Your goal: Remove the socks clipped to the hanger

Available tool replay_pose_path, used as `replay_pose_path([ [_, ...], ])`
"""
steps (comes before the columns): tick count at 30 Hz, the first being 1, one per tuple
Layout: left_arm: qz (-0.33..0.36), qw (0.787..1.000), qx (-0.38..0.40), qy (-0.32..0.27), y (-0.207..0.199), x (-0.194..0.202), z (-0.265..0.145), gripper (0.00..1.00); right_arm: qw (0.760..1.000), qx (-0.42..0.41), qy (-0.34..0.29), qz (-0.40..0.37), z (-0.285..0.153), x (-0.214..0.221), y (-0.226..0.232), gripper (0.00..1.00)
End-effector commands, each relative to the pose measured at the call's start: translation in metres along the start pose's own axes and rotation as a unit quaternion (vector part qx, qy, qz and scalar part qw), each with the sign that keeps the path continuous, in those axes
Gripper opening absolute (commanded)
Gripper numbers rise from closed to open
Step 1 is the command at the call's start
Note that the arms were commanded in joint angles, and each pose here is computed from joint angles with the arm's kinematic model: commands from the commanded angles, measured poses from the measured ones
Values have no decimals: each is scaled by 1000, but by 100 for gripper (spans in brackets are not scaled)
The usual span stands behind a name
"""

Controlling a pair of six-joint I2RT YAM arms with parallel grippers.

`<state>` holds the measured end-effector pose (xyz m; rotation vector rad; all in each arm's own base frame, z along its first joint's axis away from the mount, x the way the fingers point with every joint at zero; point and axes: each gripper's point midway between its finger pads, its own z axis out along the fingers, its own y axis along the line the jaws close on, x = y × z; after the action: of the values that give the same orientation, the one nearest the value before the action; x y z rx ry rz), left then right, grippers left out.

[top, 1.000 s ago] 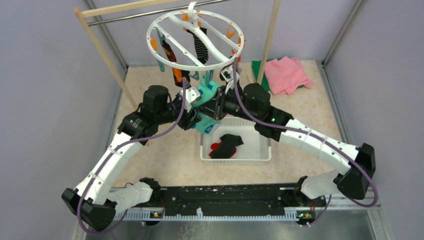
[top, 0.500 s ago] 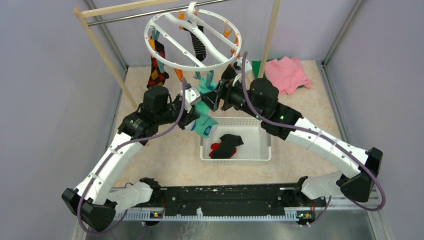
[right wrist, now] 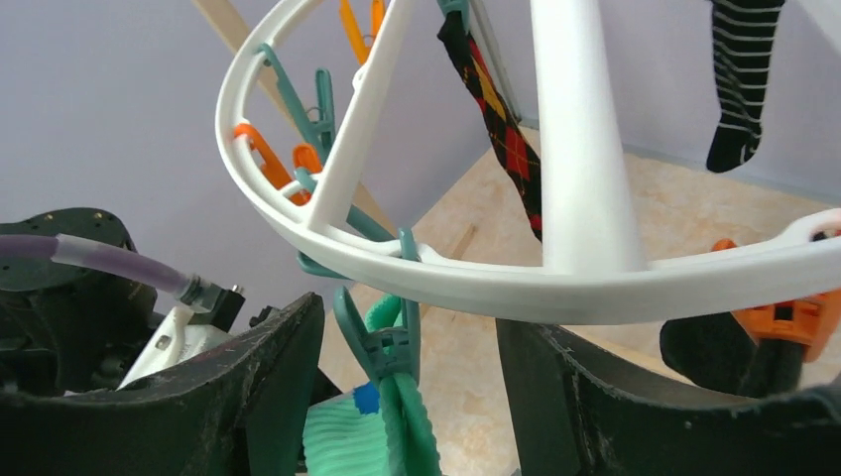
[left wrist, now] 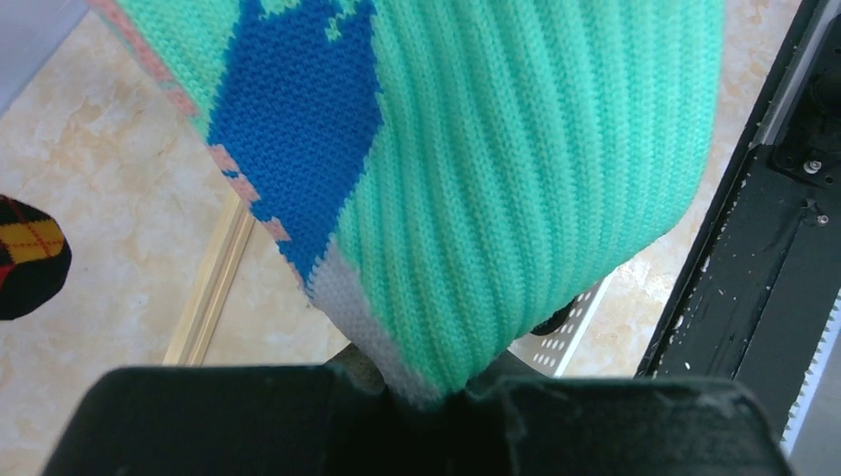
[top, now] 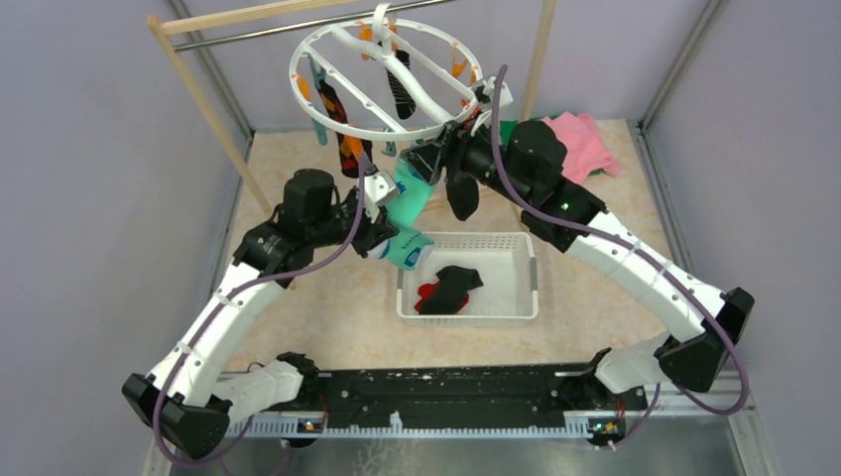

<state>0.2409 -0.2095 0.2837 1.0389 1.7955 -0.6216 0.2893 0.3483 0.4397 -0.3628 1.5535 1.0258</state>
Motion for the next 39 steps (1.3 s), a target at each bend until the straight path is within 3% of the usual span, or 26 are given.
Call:
replay_pose_path([
  [1, 11, 999, 4, -44, -3, -30, -10, 12, 999, -37, -8, -2, 4, -14, 17, 63],
  [10, 5, 999, 3, -42, -2, -30, -9, 12, 999, -45, -22, -1, 11, -21, 20, 48],
  [15, 2, 999, -2, -35, -1, -25, -8, 11, 999, -46, -28, -4, 12, -29, 23, 47],
  [20, 0, 999, -2, -33, -1, -21, -7, 11, 999, -46, -17, -4, 13, -23, 22, 13],
  [23, -6, 1000, 0, -30, -2, -18, -5, 10, 999, -43, -12, 0, 14, -17, 19, 0],
  [32, -19, 996, 84, -3, -34, 12, 13, 10, 1000, -26, 7, 9, 23, -1, 9, 0],
  [39, 34, 992, 111, 57, -60, 56, 32, 10, 1000, -20, 18, 11, 25, 8, 5, 0],
])
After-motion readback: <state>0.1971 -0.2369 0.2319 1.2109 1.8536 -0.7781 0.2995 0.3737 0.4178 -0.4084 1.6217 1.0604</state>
